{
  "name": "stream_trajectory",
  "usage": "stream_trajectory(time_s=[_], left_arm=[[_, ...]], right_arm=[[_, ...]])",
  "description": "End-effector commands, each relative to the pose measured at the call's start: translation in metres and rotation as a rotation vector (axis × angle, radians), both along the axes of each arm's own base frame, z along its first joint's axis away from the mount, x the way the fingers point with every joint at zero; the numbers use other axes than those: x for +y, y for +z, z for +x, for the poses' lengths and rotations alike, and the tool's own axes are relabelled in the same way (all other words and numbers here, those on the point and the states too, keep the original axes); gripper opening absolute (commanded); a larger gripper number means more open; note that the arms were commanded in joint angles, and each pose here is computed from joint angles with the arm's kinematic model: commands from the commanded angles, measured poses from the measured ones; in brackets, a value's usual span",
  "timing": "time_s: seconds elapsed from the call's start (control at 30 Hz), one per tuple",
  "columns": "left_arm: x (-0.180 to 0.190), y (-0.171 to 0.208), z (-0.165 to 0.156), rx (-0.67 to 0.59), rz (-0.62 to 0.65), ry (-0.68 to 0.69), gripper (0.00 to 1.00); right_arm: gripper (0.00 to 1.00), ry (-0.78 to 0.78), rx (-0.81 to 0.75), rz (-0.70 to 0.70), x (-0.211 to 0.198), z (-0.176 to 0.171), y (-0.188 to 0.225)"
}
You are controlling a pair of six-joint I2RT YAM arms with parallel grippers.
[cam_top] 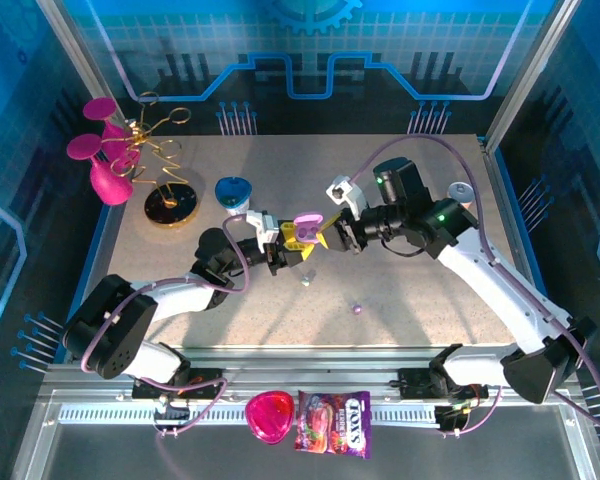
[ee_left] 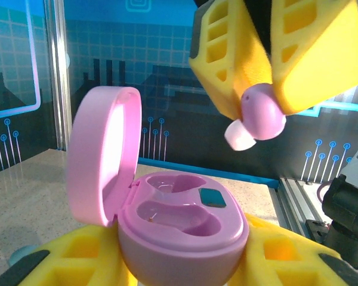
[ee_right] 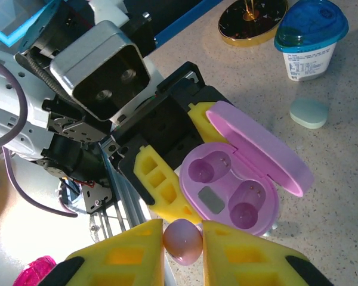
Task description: Insert wireless bluetooth earbuds into charging case
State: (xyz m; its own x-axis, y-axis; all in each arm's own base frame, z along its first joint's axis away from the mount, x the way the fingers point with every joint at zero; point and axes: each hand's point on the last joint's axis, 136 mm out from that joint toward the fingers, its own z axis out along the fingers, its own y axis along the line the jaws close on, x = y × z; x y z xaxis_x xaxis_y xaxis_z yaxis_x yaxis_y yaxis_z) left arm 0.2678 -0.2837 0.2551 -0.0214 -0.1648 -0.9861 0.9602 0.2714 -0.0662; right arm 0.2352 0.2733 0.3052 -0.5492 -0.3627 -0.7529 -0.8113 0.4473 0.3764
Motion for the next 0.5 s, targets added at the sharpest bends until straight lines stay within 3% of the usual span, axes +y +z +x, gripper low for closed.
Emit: stream_trajectory(time_s=[0.0, 0.47], left_arm=[[-0.002, 0.016, -0.012, -0.075, -0.016, -0.035, 0.34], [0.0, 0.03, -0.023, -0.11, -0.038, -0.049, 0.34]], right_arm=[[0.2, 0.0, -0.011, 0.015, 0.006, 0.005, 0.008], [0.2, -0.055, 0.006, -0.026, 0.0, 0.015, -0.005]])
